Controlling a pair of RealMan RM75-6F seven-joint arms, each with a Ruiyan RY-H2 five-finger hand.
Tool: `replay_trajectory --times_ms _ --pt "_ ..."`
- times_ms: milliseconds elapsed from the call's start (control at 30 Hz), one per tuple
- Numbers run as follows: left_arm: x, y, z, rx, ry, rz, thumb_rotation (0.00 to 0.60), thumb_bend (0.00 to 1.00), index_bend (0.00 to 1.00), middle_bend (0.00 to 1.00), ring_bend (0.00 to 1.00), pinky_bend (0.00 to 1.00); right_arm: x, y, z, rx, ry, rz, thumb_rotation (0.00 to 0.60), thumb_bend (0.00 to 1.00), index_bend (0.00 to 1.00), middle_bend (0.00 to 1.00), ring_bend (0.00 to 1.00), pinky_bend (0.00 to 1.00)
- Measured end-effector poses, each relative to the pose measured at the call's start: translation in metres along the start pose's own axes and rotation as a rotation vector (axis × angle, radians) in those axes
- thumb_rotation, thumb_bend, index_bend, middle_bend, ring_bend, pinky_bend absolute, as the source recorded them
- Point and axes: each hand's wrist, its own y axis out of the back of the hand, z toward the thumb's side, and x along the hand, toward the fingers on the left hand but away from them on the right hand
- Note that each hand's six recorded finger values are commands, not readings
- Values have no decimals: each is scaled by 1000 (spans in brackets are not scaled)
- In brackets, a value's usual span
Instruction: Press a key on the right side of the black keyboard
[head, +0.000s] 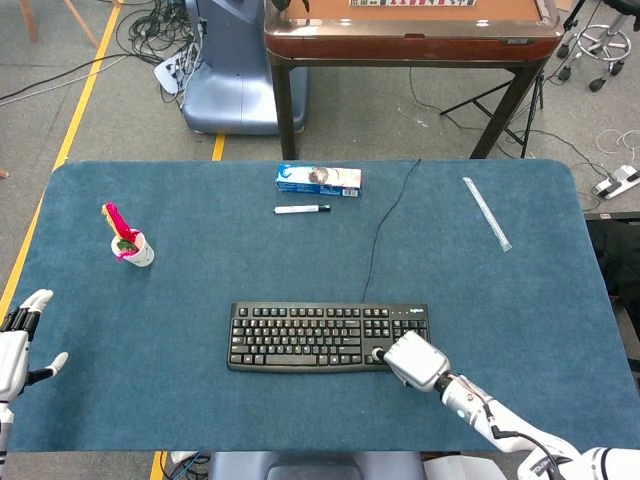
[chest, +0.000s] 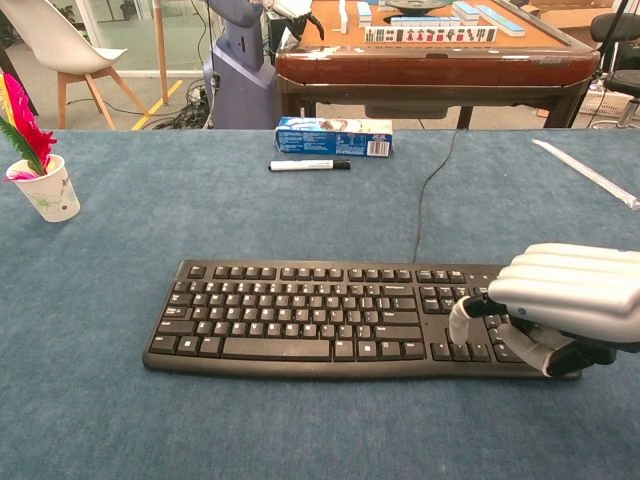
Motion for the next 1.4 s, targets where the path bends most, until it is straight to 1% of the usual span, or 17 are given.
replay_trajectory --times_ms 800,1033,1100,1267,1333,1400 --pt "-1 0 -2 -5 5 -2 600 168 109 128 170 458 -4 -12 -2 -1 -8 36 600 916 331 1000 1000 1000" --pt "-1 0 -1 -3 3 -3 600 168 109 128 169 458 -1 -8 -1 2 1 20 600 916 333 999 1000 1000" --pt "-1 -1 -1 -1 2 -4 600 168 109 128 170 458 3 -4 -2 -1 7 12 600 916 333 977 982 1000" --pt "0 -1 1 3 -4 -5 600 168 109 128 170 458 15 10 -9 9 -4 -34 600 909 335 841 855 1000" --pt "0 -2 2 6 -6 -5 600 168 109 128 169 458 21 16 -12 12 -19 -61 600 875 342 778 797 1000" --pt "-1 -2 3 8 -9 -6 600 168 109 128 170 458 29 22 -19 17 -46 -86 600 800 348 709 729 998"
